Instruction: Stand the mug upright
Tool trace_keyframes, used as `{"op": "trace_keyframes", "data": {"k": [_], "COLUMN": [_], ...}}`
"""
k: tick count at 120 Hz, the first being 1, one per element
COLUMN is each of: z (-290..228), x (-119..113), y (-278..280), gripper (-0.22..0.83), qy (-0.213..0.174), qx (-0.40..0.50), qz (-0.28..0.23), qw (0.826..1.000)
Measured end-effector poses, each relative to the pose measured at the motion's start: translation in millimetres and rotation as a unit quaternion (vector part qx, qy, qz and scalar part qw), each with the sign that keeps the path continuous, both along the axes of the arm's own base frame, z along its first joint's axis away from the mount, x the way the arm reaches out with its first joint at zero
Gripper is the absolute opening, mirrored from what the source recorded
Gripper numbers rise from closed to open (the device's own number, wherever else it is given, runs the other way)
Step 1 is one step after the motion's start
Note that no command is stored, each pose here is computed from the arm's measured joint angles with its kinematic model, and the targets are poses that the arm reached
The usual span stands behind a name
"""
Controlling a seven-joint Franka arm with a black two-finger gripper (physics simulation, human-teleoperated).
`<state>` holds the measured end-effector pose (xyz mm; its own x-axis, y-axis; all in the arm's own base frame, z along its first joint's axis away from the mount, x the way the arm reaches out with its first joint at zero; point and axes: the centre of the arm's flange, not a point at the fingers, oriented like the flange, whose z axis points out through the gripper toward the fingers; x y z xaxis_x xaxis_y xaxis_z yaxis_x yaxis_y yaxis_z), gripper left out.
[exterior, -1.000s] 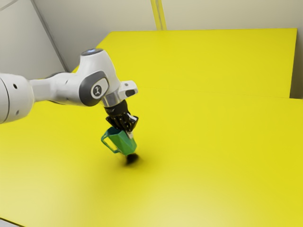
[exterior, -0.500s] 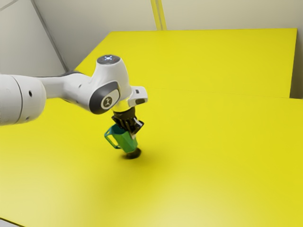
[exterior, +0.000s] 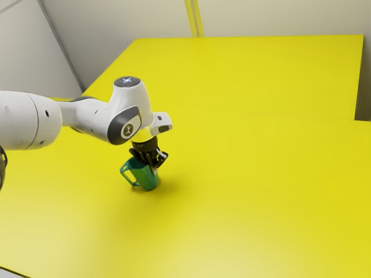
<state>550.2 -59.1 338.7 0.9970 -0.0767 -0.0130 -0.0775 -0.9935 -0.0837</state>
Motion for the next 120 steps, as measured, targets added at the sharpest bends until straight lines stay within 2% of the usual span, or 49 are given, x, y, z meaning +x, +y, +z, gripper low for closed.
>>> {"op": "trace_keyframes", "data": {"k": [21,42,61,72,94,120], "z": [15,47,74,101,158,223], "x": [0,-5,-9,-3,16,22], "y": [-2,-1,0,-1,-4,-6], "gripper": [0.27,0.46,0.54,0.57,0.6,0.61], "qy": [-0.012,-0.028,-0.042,-0.059,-0.084,-0.099], "qx": [-0.005,-0.009,-0.015,-0.021,-0.022,-0.019], "qz": [-0.001,-0.002,-0.001,0.001,-0.009,-0.021], "qw": [1.0,1.0,0.999,0.998,0.996,0.995]}}
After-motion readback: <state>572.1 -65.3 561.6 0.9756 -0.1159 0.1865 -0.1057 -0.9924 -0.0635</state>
